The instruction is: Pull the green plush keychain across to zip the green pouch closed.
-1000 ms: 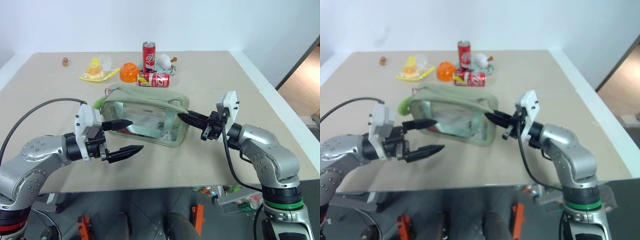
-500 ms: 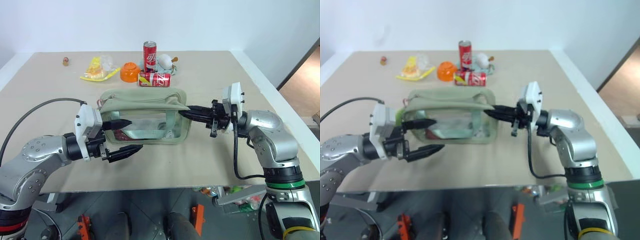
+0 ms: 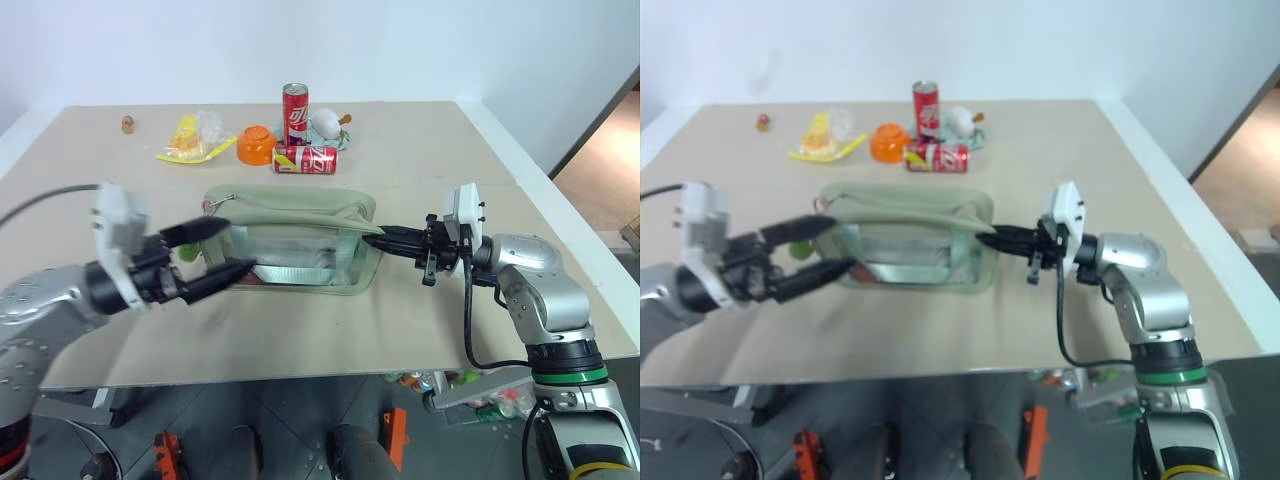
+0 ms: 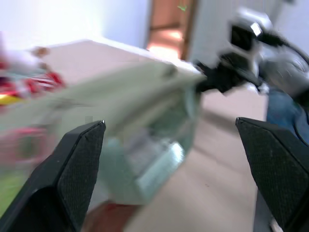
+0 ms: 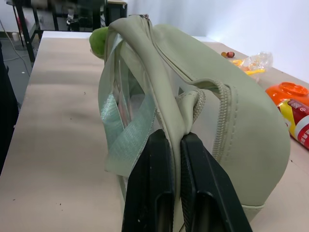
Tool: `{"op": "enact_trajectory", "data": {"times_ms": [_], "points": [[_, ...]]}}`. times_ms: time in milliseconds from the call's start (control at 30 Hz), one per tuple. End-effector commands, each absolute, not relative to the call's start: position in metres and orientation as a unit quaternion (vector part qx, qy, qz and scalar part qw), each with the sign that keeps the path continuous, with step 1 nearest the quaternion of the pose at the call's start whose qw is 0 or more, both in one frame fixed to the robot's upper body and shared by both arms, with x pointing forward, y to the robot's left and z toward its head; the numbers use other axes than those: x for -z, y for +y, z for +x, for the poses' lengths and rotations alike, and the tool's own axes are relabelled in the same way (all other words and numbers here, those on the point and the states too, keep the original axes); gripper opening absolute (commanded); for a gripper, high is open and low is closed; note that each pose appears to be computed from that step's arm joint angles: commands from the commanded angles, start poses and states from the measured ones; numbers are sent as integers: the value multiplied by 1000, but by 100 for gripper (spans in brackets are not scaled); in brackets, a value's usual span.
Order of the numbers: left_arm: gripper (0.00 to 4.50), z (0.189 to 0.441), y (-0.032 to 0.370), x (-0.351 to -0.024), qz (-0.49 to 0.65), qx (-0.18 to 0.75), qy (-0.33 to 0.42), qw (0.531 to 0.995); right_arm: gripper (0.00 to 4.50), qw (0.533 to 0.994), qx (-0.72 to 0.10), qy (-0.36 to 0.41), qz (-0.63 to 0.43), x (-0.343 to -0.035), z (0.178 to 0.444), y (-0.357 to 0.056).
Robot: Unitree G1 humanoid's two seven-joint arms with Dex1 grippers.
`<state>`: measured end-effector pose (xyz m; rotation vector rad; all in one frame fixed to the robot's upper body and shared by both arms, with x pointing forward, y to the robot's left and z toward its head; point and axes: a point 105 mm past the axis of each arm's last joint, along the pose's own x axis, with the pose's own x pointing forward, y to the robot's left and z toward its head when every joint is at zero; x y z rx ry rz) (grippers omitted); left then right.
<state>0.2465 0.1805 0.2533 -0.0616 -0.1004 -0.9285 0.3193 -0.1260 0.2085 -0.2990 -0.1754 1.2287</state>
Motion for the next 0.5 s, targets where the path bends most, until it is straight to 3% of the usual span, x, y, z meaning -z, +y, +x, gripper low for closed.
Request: {"op": "enact_trajectory", "data": {"times_ms": [33, 367, 500], "points": [[450, 243, 200, -256, -17, 412, -43, 910, 3, 800, -571, -102, -155, -221, 315, -127], [450, 268, 233, -221, 4, 317, -32, 948, 3, 793, -578, -112, -157, -232, 315, -117], [332, 272, 225, -207, 1, 330, -20, 944, 0, 795, -574, -110, -160, -232, 314, -120]]}}
